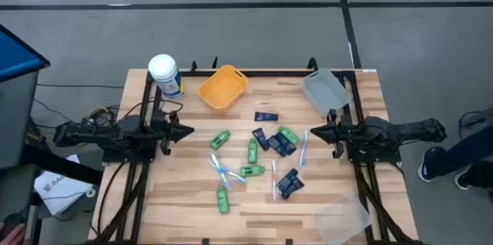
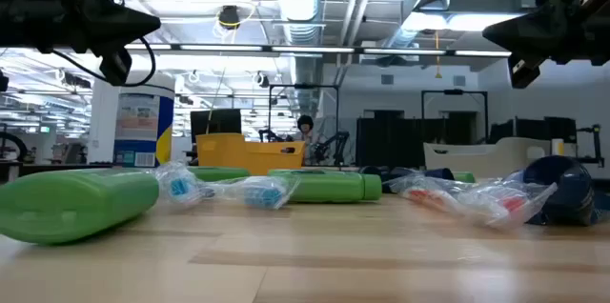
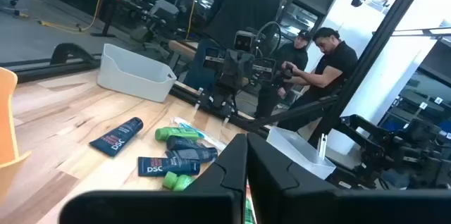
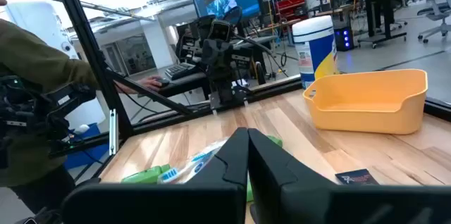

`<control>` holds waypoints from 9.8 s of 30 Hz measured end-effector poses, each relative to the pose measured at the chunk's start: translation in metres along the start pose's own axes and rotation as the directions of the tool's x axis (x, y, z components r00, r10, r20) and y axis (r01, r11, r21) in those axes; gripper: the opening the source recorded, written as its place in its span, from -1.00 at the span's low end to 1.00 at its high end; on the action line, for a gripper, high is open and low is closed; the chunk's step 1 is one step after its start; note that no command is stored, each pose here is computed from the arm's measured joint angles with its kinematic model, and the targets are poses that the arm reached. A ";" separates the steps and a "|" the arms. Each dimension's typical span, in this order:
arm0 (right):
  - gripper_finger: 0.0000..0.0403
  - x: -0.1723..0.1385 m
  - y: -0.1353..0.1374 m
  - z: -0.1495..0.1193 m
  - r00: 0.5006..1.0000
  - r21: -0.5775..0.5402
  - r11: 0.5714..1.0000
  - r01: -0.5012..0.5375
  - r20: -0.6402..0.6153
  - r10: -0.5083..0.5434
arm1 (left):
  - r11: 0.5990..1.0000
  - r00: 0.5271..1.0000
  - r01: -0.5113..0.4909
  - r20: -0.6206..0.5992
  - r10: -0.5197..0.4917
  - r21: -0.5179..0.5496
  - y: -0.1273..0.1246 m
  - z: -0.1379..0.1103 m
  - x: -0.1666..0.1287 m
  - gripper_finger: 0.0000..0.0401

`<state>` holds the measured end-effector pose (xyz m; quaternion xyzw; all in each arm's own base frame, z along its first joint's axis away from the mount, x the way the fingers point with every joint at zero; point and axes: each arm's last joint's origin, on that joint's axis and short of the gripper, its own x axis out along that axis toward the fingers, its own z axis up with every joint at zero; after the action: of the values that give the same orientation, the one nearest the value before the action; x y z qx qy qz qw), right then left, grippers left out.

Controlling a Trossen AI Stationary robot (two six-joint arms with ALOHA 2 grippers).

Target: Pick & Place Travel size toiletries

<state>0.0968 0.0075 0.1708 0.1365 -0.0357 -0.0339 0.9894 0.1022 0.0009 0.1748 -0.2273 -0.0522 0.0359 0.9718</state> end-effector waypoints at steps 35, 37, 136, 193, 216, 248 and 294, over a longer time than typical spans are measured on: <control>-1.00 0.000 0.000 0.000 1.000 0.000 1.000 0.000 0.000 0.000 | 1.000 1.000 0.000 0.000 0.000 0.000 0.000 0.000 0.000 -0.99; -1.00 0.000 0.000 0.000 1.000 0.000 1.000 0.000 0.000 0.000 | 1.000 1.000 0.000 0.000 0.000 0.000 0.000 0.000 0.000 -1.00; -1.00 0.001 -0.007 0.001 0.997 -0.041 0.996 0.081 0.011 -0.080 | 0.781 0.404 -0.405 -0.674 0.619 0.475 0.018 -0.072 0.175 0.06; -1.00 0.001 -0.008 0.001 0.996 -0.033 0.995 0.091 0.014 -0.090 | 0.647 0.509 -0.659 -0.406 0.759 0.384 0.124 0.042 0.162 -0.14; -1.00 0.001 -0.008 0.001 0.996 -0.032 0.995 0.091 0.014 -0.090 | 0.720 0.650 -0.584 -0.315 0.692 0.376 0.101 0.069 0.173 0.38; -1.00 0.001 -0.007 0.001 0.996 -0.032 0.995 0.089 0.013 -0.089 | 0.585 0.530 0.734 -0.829 -0.176 0.345 -0.128 -0.025 0.158 0.34; -1.00 0.001 -0.007 0.001 0.996 -0.032 0.995 0.090 0.013 -0.090 | 0.342 0.292 0.915 -0.937 -0.192 0.215 -0.108 -0.146 0.165 0.32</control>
<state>0.0971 0.0000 0.1697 0.1215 -0.0349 -0.0798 0.9888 0.2884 -0.1436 0.1070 0.2470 0.3151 -0.4428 0.8023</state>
